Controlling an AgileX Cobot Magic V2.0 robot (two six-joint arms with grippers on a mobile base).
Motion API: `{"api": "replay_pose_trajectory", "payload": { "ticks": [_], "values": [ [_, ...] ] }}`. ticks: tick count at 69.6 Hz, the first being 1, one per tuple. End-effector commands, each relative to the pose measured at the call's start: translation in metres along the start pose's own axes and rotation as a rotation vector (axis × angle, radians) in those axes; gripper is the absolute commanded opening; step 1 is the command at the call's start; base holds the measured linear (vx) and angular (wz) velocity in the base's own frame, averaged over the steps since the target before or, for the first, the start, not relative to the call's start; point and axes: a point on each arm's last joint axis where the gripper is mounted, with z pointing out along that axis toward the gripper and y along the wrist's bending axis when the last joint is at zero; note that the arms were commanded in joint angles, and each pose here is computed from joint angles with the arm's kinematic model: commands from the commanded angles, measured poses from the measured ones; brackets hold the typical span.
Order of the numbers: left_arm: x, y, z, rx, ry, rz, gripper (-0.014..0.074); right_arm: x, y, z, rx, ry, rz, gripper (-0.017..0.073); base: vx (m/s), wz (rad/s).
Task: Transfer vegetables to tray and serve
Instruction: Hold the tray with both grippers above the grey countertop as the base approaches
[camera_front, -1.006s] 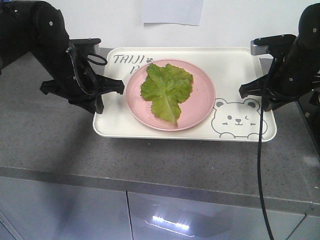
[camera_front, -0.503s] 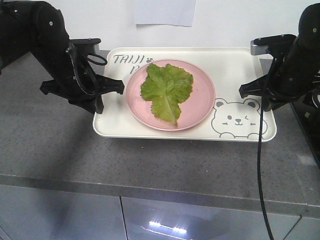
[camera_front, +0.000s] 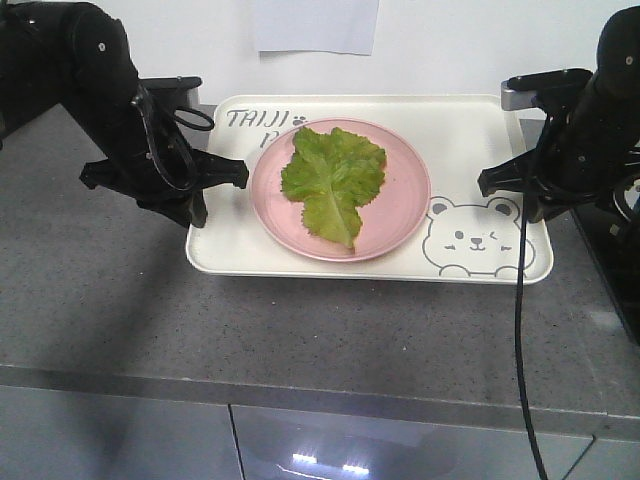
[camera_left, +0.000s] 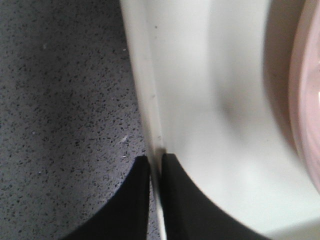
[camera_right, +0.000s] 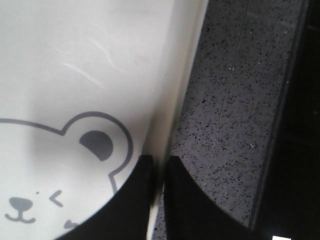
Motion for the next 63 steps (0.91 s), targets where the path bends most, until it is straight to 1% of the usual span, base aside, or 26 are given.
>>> {"api": "replay_pose_trajectory", "payload": {
  "ticks": [1,63],
  "values": [
    [0.0022,-0.0119,-0.0399,0.062,-0.105,0.038,-0.0006,-0.0040,-0.0025,-0.0294,0.018,-0.122,-0.045,-0.0008,0.03,-0.05],
    [0.0022,-0.0119,-0.0399,0.062,-0.105,0.038,-0.0006,-0.0040,-0.0025,-0.0294,0.018,-0.122,-0.045,-0.0008,0.04,-0.02]
  ]
}}
